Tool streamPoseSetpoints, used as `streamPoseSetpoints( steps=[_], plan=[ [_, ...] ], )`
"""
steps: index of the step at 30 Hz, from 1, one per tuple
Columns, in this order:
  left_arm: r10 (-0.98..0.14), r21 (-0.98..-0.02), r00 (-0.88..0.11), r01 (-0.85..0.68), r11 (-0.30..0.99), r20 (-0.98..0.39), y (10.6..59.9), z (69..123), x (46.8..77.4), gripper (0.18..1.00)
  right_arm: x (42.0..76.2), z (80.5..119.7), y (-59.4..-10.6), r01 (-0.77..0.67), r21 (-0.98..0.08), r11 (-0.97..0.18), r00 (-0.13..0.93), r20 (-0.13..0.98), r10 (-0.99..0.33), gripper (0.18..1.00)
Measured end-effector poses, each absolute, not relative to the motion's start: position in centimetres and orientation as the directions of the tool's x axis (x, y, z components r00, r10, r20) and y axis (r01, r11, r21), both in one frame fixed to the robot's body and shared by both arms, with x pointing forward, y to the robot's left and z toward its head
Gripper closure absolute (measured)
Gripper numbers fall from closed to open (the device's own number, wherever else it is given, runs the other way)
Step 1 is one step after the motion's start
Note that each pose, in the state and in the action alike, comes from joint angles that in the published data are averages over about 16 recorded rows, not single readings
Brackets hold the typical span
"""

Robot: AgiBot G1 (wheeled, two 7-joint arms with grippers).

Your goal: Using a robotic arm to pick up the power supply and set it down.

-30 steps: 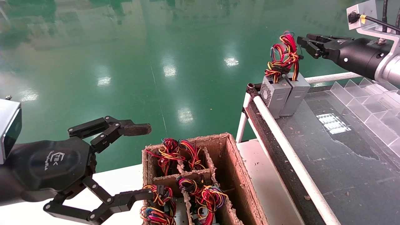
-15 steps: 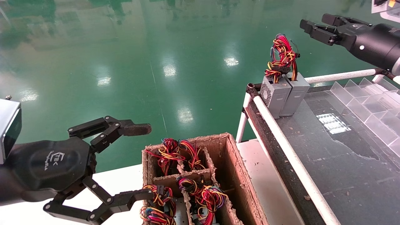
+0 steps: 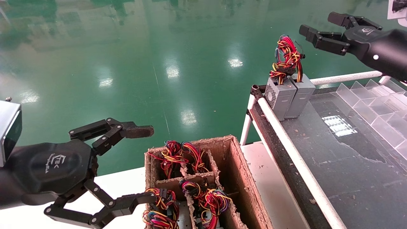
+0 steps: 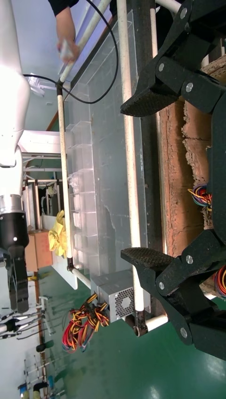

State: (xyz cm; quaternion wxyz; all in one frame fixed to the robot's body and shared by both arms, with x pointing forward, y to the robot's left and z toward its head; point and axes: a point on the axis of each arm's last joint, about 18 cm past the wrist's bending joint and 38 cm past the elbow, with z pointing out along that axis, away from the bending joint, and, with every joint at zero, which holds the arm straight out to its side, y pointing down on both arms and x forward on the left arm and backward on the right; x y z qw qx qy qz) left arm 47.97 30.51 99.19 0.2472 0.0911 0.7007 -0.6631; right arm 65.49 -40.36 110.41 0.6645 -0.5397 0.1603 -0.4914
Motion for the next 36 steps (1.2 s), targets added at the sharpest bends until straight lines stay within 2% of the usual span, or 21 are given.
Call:
streamPoseSetpoints(
  steps=[9, 15, 36],
  plan=[
    [-0.200, -0.884, -0.861, 0.455, 0.104, -0.467, 30.5, 99.2, 48.0, 0.184, 62.7, 109.0, -39.0, 0.508, -0.859, -0.066, 0.545, 0.380, -0.748, 0.201],
    [-0.200, -0.884, -0.861, 0.455, 0.104, -0.467, 30.5, 99.2, 48.0, 0.184, 60.5, 107.8, -37.7, 0.517, -0.853, -0.069, 0.602, 0.419, -0.680, 0.182],
    [-0.200, -0.884, -0.861, 0.455, 0.104, -0.467, 30.5, 99.2, 48.0, 0.184, 51.4, 101.8, -32.2, 0.493, -0.865, -0.094, 0.802, 0.494, -0.336, 0.178]
  ],
)
